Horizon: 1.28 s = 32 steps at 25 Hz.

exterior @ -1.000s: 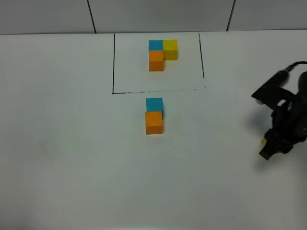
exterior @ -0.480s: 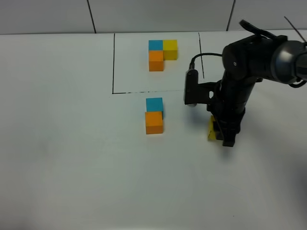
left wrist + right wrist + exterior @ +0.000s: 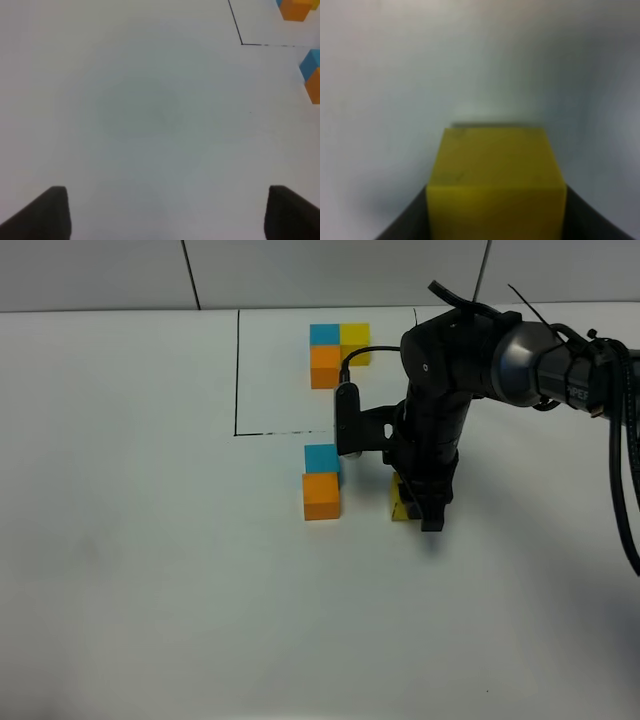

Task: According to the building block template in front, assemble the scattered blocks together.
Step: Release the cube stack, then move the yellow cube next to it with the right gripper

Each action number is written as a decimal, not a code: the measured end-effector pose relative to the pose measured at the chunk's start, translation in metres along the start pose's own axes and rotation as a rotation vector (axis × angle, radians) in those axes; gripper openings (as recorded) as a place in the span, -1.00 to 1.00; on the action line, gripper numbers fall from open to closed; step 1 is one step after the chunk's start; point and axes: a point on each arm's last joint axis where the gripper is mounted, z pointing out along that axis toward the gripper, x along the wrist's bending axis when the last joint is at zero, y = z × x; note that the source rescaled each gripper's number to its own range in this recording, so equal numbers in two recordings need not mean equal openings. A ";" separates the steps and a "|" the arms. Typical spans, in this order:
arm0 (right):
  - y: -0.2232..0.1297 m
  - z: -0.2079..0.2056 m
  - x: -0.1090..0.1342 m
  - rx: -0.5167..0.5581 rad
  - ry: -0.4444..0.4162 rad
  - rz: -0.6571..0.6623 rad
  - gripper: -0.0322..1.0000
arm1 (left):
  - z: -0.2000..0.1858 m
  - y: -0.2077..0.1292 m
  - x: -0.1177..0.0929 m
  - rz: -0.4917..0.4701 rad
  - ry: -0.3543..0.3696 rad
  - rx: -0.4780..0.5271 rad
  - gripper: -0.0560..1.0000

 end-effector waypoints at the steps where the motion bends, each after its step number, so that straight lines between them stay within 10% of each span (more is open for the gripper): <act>1: 0.003 0.001 0.000 -0.001 -0.002 -0.007 -0.92 | 0.000 0.000 0.000 0.000 0.000 0.000 0.38; 32: 0.029 0.007 -0.001 -0.086 -0.062 -0.028 -0.92 | 0.000 0.000 0.000 0.000 0.000 0.000 0.38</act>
